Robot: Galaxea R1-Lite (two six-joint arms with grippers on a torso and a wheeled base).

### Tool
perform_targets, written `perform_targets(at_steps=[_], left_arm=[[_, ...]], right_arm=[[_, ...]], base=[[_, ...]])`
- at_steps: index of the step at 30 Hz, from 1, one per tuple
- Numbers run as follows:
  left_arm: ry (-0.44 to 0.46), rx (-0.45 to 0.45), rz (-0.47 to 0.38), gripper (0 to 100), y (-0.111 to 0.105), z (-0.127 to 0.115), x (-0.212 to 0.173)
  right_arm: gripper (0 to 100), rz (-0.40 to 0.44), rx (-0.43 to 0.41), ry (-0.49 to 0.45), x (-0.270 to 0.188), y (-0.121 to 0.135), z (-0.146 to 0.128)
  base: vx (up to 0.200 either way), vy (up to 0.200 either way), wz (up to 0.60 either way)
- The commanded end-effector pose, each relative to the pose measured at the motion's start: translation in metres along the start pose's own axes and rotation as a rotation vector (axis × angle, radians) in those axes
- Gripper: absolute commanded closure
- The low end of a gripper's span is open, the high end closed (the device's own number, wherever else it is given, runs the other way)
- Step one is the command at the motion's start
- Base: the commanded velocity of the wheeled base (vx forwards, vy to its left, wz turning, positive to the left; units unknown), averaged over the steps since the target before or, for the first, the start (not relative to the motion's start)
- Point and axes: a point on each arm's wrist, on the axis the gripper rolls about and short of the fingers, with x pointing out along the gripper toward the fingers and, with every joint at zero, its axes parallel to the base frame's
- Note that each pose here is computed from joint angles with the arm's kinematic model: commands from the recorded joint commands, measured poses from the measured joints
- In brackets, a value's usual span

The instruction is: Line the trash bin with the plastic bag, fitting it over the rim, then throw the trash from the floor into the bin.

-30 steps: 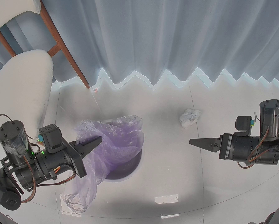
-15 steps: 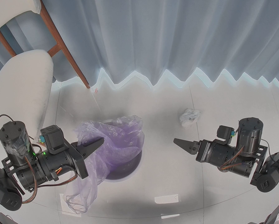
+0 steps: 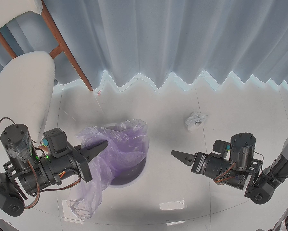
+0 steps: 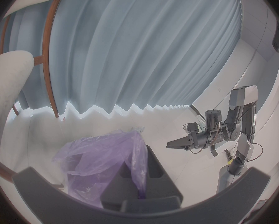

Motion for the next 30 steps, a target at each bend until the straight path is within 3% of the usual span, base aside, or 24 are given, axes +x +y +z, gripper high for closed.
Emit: perform_targets(at_steps=[1,16,24,30], left_arm=[[-0.008,0.001,0.000,100,0.001,0.000,0.002],[-0.036,0.006,-0.001,100,0.002,0.000,0.007],[-0.028,0.004,0.001,100,0.003,-0.002,0.009],[-0.029,0.006,0.000,100,0.003,-0.002,0.010]], right_arm=[[0,-0.006,0.001,0.004,0.002,-0.001,-0.001],[0,-0.010,0.114,0.008,0.008,-0.001,-0.001],[0,-0.048,0.102,0.044,0.032,-0.010,-0.009],[0,-0.063,0.042,0.166,0.045,0.006,-0.031]], base=[[0.000,0.000,0.00],[0.000,0.000,0.00],[0.000,0.000,0.00],[0.000,0.000,0.00]])
